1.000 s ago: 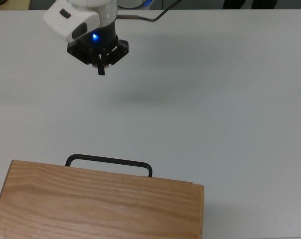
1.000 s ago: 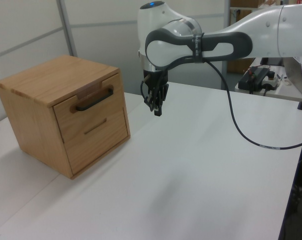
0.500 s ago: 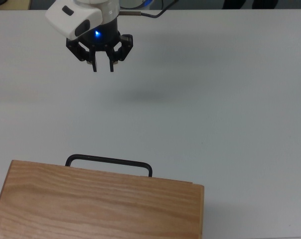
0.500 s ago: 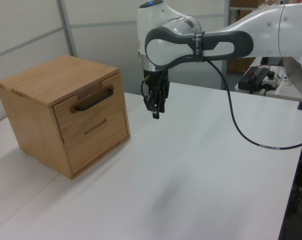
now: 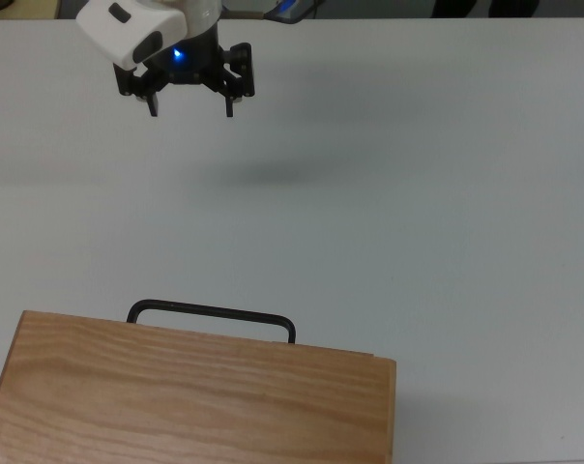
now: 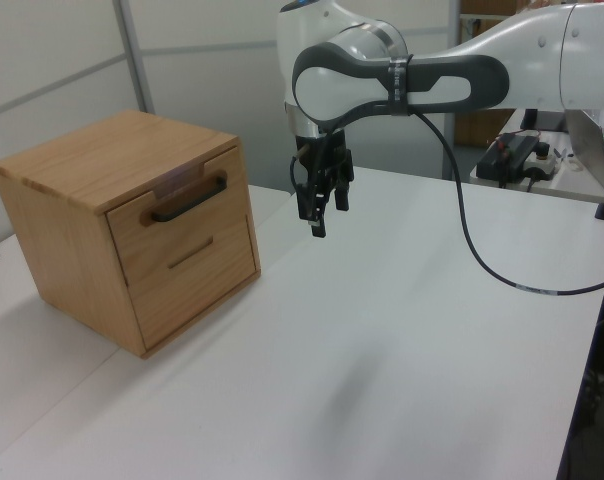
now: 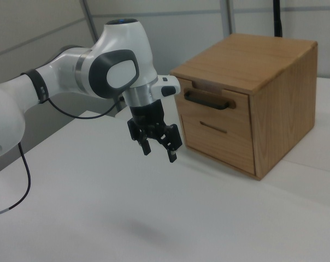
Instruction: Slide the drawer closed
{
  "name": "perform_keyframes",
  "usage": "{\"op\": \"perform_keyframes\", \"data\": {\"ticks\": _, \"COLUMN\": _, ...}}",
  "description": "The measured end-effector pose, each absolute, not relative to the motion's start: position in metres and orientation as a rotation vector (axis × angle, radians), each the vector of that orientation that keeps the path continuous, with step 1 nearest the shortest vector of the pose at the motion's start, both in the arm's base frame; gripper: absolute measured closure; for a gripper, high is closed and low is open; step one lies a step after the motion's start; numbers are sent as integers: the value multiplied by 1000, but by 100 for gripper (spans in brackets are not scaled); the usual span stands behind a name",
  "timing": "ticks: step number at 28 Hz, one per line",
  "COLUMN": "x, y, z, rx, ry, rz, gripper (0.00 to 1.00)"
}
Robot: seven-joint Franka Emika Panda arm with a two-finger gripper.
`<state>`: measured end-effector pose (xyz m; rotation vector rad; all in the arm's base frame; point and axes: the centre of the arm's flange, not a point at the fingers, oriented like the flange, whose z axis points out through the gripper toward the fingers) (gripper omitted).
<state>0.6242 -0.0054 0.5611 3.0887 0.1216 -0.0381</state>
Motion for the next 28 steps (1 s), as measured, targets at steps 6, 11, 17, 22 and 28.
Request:
{"op": "perform_keyframes", "data": {"ticks": 6, "x": 624, "y": -12, "z": 567, "rx": 3089, "ry": 105, "rz": -22, "gripper": 0}}
{"op": "perform_keyframes", "data": {"ticks": 11, "x": 622, "y": -12, "z": 573, "rx": 3089, "ry": 104, "rz": -7, "gripper": 0}}
{"op": "perform_keyframes", "data": {"ticks": 17, "x": 621, "y": -8, "z": 574, "rx": 3089, "ry": 115, "rz": -2, "gripper": 0}}
{"op": "perform_keyframes", "data": {"ticks": 22, "x": 621, "y": -8, "z": 574, "rx": 3090, "ry": 116, "rz": -3, "gripper": 0}}
{"op": "perform_keyframes", "data": {"ticks": 28, "x": 621, "y": -7, "z": 573, "rx": 3090, "ry": 119, "rz": -9, "gripper": 0}}
